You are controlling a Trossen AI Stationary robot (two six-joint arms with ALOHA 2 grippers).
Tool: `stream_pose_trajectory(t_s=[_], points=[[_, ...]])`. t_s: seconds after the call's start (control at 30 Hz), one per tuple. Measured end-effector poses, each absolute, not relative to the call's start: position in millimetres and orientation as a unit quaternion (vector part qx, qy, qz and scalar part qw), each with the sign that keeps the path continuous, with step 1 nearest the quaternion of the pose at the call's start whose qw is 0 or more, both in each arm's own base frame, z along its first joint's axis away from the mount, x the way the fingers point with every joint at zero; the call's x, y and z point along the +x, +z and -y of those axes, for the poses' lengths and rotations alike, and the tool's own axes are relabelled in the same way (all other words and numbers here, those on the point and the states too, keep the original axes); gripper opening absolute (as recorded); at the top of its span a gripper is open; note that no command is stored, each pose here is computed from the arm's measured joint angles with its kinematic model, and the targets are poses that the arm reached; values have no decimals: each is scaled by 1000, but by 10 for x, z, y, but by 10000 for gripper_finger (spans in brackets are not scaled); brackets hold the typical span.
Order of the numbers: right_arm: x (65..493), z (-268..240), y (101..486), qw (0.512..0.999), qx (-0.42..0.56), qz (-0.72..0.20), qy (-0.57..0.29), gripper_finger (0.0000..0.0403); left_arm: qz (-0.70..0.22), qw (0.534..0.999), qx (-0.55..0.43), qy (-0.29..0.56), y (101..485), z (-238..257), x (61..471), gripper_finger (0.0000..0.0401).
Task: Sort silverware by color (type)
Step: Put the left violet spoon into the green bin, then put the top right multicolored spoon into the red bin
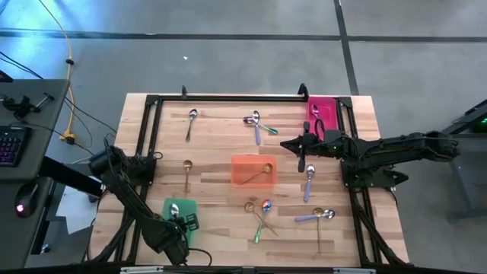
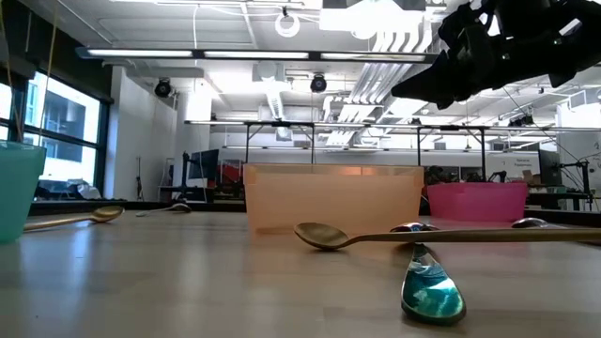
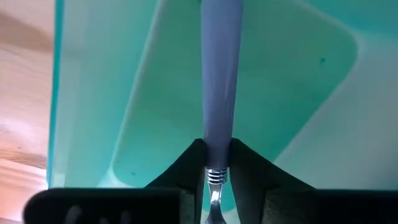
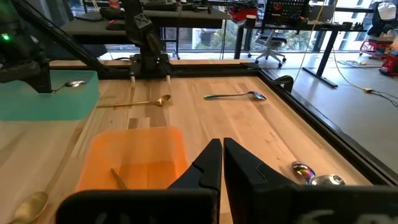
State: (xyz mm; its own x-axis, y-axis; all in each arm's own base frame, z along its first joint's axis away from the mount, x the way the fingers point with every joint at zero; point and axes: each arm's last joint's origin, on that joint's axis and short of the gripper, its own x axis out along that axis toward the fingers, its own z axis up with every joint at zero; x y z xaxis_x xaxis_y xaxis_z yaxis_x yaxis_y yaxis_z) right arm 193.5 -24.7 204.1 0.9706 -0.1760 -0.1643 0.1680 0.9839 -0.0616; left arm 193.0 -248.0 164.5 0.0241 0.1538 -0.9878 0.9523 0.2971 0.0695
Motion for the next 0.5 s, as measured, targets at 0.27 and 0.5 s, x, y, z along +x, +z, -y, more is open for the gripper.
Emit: stream_pose_trajectory(t_s=[0.27,0.5], points=[[1934,248,2041,992,-24,-85,-87,0,-610,550,461,-335,1739,2481,1941,98],[1934,246,2037,992,-23,-87,-87,0,-640,560,466,-246,2058,2470,1969,94]])
